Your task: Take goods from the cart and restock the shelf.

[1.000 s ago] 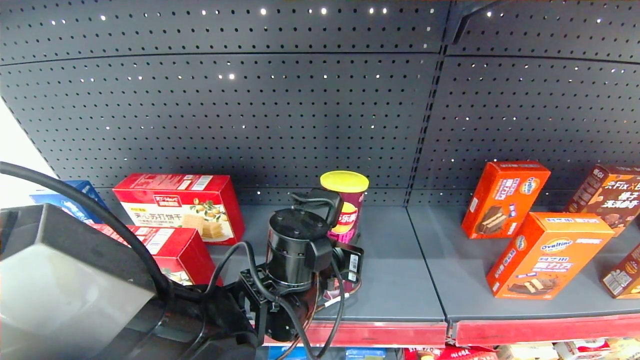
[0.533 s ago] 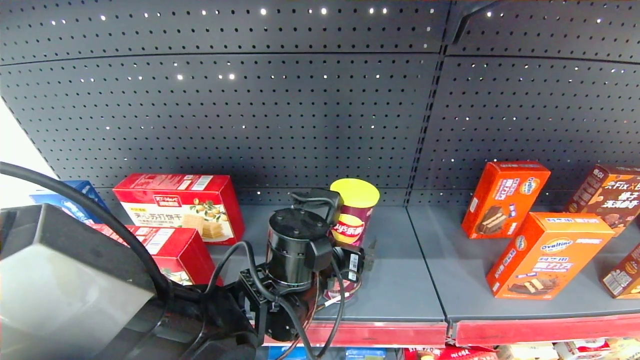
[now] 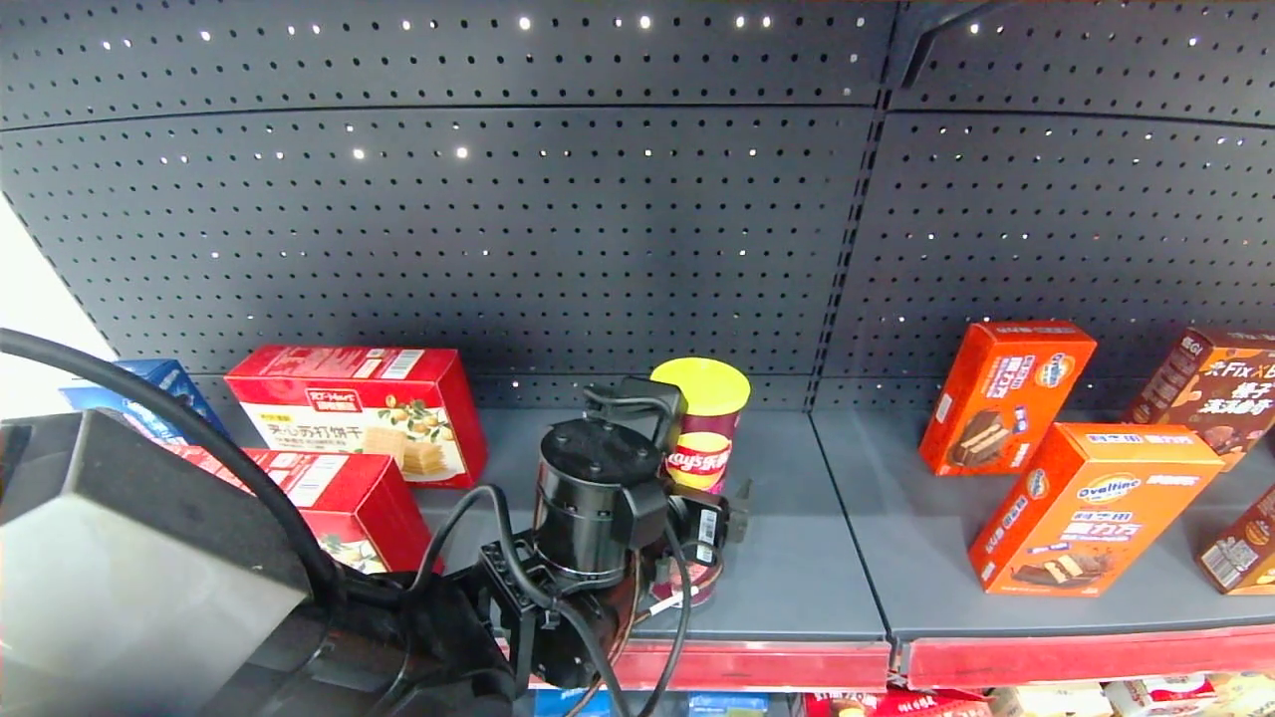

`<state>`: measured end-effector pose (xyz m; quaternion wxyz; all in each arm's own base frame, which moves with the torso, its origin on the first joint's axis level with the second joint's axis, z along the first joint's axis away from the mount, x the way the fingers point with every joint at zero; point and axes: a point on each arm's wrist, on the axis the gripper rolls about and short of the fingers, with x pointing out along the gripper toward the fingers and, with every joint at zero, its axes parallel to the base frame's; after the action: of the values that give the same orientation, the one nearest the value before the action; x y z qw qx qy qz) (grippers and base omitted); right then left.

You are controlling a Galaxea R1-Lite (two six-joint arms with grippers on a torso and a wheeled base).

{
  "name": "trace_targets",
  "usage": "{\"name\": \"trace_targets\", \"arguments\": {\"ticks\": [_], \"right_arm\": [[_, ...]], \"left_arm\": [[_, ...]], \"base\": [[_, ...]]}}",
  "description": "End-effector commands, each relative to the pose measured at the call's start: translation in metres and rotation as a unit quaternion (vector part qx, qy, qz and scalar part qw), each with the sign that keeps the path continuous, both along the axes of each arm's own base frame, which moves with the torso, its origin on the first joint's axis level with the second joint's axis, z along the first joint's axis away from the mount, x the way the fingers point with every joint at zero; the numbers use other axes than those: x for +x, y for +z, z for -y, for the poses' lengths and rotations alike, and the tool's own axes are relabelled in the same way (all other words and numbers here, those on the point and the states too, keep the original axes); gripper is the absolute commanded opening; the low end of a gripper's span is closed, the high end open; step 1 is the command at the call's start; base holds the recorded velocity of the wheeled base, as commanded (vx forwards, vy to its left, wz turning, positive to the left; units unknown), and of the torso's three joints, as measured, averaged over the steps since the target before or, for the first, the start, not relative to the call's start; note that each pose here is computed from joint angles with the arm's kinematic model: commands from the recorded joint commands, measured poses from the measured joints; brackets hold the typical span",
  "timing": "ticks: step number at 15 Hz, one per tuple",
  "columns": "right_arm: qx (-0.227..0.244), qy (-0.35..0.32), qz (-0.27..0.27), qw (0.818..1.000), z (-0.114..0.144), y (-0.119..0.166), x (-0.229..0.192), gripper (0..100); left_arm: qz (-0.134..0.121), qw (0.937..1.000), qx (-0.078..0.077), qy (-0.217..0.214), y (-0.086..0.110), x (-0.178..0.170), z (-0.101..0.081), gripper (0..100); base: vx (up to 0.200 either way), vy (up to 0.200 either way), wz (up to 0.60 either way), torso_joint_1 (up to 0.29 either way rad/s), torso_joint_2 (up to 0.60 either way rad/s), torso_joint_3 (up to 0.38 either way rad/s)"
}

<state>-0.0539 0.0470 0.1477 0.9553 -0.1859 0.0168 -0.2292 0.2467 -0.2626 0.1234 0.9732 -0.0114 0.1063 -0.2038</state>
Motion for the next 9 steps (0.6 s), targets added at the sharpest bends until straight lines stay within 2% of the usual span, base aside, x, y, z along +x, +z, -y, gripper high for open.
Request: {"name": "trace_targets", "arguments": {"ticks": [1, 5, 6, 9], "right_arm": [[-0.001, 0.001, 0.0, 1.0, 0.0, 0.0, 0.0, 0], [-0.001, 0.001, 0.0, 1.0, 0.0, 0.0, 0.0, 0], [0.0, 0.001, 0.0, 1.0, 0.0, 0.0, 0.0, 0], [0.0, 0.001, 0.0, 1.0, 0.0, 0.0, 0.0, 0]], "left_arm": [[-0.002, 1.0, 0.002, -0.004, -0.001, -0.005, 0.002, 100], [-0.004, 1.0, 0.004, -0.006, -0.001, -0.008, 0.002, 100], [-0.011, 0.9999, 0.012, -0.006, -0.005, -0.012, -0.003, 100], [-0.01, 0.9999, 0.013, 0.0, -0.003, -0.015, -0.007, 100]], "base": [[0.0, 0.0, 0.0, 0.0, 0.0, 0.0], [0.0, 0.0, 0.0, 0.0, 0.0, 0.0], [0.0, 0.0, 0.0, 0.0, 0.0, 0.0], [0.0, 0.0, 0.0, 0.0, 0.0, 0.0]]}}
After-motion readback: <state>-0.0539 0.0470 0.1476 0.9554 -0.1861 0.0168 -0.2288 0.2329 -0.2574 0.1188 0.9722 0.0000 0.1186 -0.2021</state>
